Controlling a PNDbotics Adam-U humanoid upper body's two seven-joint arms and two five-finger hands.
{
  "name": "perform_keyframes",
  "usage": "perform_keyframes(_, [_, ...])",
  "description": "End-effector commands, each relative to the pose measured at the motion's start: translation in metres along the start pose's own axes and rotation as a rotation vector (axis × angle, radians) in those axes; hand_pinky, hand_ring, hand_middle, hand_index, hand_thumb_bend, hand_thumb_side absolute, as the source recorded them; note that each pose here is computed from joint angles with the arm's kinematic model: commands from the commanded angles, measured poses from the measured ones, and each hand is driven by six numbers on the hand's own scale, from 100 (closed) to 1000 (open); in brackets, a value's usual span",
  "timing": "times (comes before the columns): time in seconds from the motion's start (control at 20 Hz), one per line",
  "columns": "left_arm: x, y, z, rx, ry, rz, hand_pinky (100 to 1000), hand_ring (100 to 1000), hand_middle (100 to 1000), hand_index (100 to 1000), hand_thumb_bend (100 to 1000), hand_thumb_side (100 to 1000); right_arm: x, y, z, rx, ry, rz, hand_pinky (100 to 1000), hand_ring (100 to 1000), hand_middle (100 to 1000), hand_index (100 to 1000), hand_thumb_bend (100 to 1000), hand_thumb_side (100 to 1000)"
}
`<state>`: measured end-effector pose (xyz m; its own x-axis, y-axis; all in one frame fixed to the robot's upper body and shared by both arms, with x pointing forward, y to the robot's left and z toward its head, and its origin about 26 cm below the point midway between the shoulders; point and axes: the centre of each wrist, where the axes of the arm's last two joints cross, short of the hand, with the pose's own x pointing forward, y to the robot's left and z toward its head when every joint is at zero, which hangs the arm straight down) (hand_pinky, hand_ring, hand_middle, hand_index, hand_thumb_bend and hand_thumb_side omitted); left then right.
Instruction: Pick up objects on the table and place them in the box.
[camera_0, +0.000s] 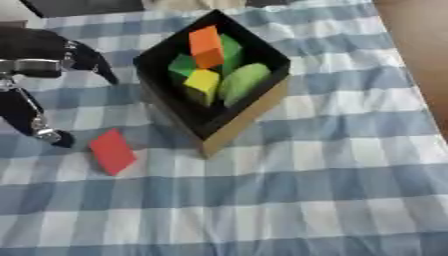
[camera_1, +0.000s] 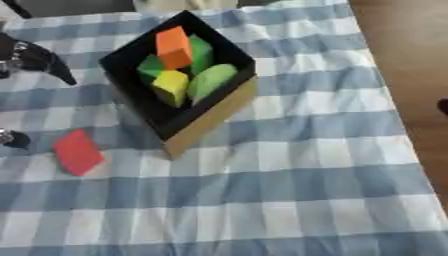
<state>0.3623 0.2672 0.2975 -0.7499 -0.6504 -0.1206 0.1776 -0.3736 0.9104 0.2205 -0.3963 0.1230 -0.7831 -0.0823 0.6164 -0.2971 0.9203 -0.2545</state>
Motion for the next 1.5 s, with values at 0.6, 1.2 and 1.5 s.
perform_keyframes(0.6, [-0.003,-0.009,-0.018,-0.123,-0.052,0.004,853,865,798,875,628,190,0.005,-0.001,-0.005,0.088,-0.049,0.06,1000,1000,345,1000,100,523])
perform_keyframes(1.2, [-0.009,-0.029,-0.039,-0.213,-0.059,0.003,834,847,774,855,608,100,0.004,0.0,-0.006,0.084,-0.046,0.055,1000,1000,340,1000,100,523])
perform_keyframes(1.5, [-0.013,-0.037,-0.044,-0.239,-0.059,-0.003,830,843,769,851,594,100,0.004,0.0,-0.006,0.083,-0.044,0.053,1000,1000,339,1000,100,523])
